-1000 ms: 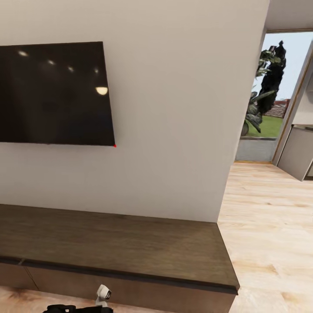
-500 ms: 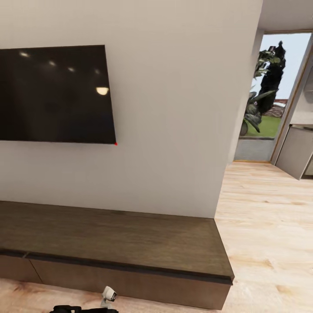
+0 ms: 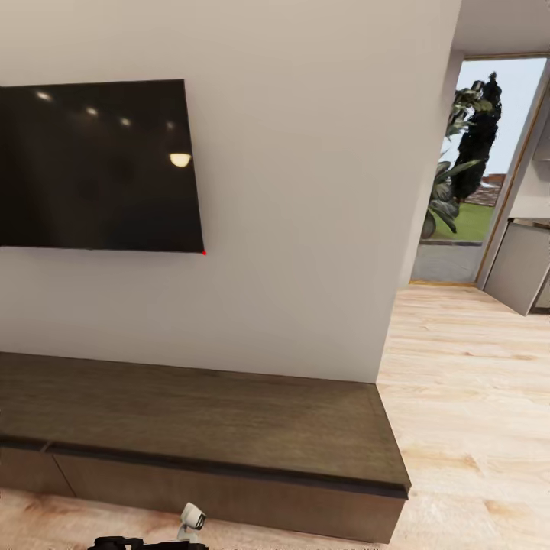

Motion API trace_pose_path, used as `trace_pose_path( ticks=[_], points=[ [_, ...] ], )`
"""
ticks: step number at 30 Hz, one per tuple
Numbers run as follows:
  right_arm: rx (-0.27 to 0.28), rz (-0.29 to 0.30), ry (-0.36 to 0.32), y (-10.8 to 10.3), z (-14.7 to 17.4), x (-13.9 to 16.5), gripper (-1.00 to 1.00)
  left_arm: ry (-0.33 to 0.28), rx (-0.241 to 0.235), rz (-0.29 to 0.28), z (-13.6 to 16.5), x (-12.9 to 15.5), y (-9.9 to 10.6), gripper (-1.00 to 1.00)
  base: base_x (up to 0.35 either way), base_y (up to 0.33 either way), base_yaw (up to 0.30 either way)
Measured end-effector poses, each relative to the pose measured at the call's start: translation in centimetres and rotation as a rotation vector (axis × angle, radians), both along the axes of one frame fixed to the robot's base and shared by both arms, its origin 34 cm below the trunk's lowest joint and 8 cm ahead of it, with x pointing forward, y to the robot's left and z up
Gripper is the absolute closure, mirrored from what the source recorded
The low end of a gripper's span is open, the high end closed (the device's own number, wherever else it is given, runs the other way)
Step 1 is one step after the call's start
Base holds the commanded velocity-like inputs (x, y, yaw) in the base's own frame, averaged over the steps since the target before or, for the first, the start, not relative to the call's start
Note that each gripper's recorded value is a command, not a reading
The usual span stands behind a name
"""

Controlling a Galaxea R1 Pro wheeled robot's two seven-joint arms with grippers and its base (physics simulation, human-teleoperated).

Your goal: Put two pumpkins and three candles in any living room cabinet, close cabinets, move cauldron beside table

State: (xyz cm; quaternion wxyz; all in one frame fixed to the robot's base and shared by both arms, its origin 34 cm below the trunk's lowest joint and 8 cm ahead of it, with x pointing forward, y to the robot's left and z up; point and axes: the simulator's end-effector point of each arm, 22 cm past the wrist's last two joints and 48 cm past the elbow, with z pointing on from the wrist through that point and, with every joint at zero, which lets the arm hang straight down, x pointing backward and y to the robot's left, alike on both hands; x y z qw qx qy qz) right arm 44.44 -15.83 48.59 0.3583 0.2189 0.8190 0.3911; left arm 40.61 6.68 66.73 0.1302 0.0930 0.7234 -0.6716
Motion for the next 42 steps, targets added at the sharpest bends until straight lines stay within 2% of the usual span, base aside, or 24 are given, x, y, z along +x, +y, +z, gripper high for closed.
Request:
trace_pose_path(
  ticks=[8, 16, 21, 26, 28, 30, 35, 42],
  points=[
    [-0.007, -0.009, -0.006, -0.1, -0.1, 0.0, -1.0, 0.0, -0.001, 0.0, 0.0, 0.0, 0.0, -1.0, -0.126, -0.054, 0.0],
    [0.005, -0.014, -0.01, -0.3, 0.1, 0.0, -1.0, 0.003, -0.001, 0.0, -0.1, -0.1, 0.0, -1.0, -0.007, 0.212, 0.0],
    [0.038, -0.047, -0.017, -0.6, 0.5, 0.3, -1.0, 0.012, -0.001, 0.0, -0.3, -0.2, 0.0, -1.0, 0.0, 0.046, 0.0],
    [0.099, -0.026, -0.055, 0.1, 1.7, 0.2, -1.0, 0.013, -0.001, 0.001, -0.3, -0.2, 0.0, -1.0, 0.0, 0.005, 0.0],
    [0.114, -0.037, -0.07, -0.6, 2.1, 0.4, -1.0, 0.013, -0.001, 0.001, -0.3, -0.2, 0.0, -1.0, 0.0, 0.001, 0.0],
    [0.142, -0.075, -0.069, -2.3, 2.5, 0.8, -1.0, 0.013, -0.001, 0.0, -0.3, -0.2, -0.1, -1.0, 0.0, 0.031, 0.0],
    [0.236, -0.13, -0.02, -5.6, 3.0, 1.0, -1.0, 0.013, -0.002, -0.002, -0.3, -0.2, -0.1, -1.0, 0.018, 0.061, 0.0],
    [0.191, -0.165, -0.06, -7.4, 3.2, 1.5, -1.0, 0.012, -0.003, -0.004, -0.3, -0.3, -0.2, -1.0, 0.003, 0.007, 0.0]
  ],
)
